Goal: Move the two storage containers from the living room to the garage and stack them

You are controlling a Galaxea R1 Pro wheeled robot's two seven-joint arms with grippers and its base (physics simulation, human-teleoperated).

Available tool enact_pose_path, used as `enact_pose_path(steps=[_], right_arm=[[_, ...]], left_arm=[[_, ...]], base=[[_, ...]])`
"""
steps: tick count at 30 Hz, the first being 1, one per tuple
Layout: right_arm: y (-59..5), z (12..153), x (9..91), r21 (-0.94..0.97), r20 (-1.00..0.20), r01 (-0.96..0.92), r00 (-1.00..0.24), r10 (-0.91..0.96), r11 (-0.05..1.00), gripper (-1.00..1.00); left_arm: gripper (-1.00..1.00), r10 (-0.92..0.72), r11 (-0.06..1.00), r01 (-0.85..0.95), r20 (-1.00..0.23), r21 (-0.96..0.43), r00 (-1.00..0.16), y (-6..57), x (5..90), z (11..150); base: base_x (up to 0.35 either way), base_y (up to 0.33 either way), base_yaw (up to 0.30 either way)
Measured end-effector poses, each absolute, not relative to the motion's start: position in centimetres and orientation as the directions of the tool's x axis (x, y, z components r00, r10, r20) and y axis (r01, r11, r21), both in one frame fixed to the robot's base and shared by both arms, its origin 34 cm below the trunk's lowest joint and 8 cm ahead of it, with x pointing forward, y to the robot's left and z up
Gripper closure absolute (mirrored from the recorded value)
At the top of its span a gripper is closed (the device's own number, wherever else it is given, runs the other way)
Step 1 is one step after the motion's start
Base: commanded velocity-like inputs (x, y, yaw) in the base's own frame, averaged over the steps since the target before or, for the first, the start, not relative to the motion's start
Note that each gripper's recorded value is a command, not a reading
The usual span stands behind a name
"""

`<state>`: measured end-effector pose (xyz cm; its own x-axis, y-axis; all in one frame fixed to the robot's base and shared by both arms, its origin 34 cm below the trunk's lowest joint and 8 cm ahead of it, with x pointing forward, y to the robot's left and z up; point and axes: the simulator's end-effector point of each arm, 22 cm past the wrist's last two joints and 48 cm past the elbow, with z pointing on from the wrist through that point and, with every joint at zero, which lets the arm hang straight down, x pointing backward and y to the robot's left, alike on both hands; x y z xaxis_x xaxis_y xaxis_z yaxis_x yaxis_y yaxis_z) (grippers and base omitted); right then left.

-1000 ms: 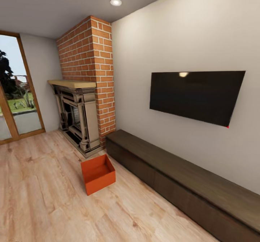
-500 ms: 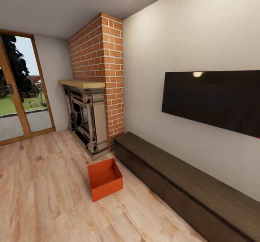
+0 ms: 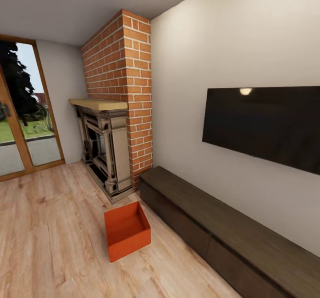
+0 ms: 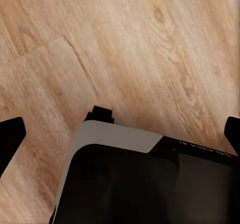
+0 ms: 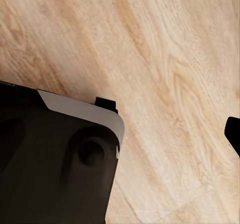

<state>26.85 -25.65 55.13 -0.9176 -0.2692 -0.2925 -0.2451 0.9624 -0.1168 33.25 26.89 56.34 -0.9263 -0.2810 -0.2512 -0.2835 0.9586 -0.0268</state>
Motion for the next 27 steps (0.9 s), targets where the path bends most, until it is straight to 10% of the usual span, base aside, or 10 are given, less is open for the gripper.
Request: enact_pose_path(steps=[27], right_arm=[[-25.79, 55.15, 26.90, -0.119, -0.294, -0.246, -0.917, -0.271, 0.962, -1.00]], left_arm=[[-1.00, -0.282, 0.958, -0.284, -0.251, -0.027, -0.926, 26.91, 33.24, 56.34]], base=[[0.324, 0.000, 0.247]])
